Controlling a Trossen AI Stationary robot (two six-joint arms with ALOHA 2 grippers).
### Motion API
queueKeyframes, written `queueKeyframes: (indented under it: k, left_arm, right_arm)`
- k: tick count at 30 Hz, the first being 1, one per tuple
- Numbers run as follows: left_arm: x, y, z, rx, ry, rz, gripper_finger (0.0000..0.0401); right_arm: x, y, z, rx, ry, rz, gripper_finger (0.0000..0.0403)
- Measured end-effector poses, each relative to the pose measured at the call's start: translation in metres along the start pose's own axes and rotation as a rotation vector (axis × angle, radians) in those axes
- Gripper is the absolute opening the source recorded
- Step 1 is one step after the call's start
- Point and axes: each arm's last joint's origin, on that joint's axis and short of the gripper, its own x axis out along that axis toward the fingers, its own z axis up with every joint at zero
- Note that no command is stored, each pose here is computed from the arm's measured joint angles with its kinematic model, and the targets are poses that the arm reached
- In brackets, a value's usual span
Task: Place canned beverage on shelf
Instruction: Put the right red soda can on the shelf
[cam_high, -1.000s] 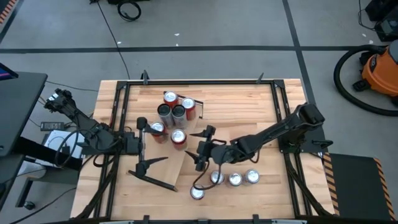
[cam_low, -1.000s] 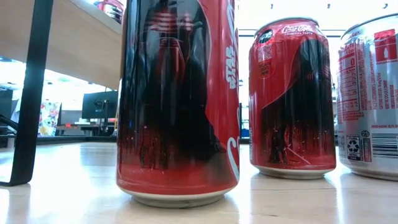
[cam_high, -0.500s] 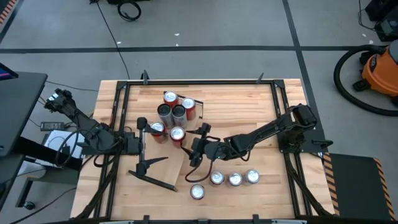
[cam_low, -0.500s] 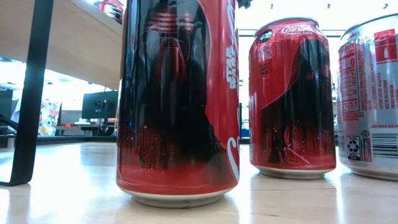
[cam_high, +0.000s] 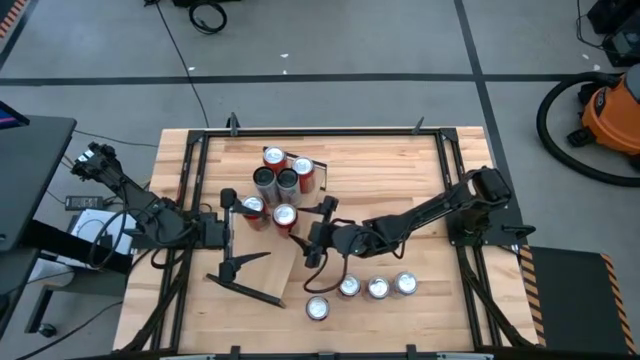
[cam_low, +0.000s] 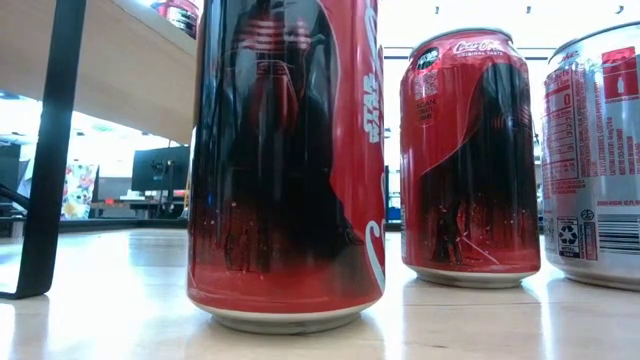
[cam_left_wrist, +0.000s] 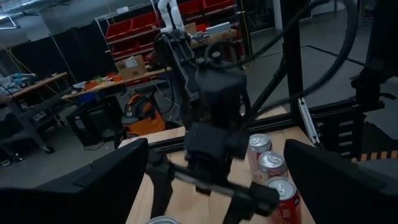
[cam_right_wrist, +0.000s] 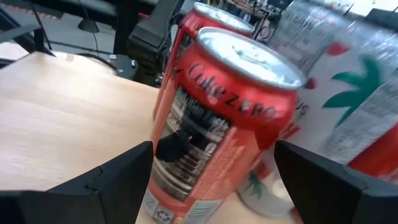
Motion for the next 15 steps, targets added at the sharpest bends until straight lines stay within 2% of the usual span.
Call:
queueKeyframes:
  k: [10,15]
  left_arm:
    - [0.000,0.000,-0.001,0.003,0.008,0.000,0.0387]
    - [0.000,0.000,-0.002,-0.004,0.015,-0.001,0.0387]
  right_arm:
    - [-0.032,-0.013,0.028,0.012,-0.035,0.027,0.0345]
    - [-0.048,-0.015,0.025,0.099,0.079,0.272,0.0345]
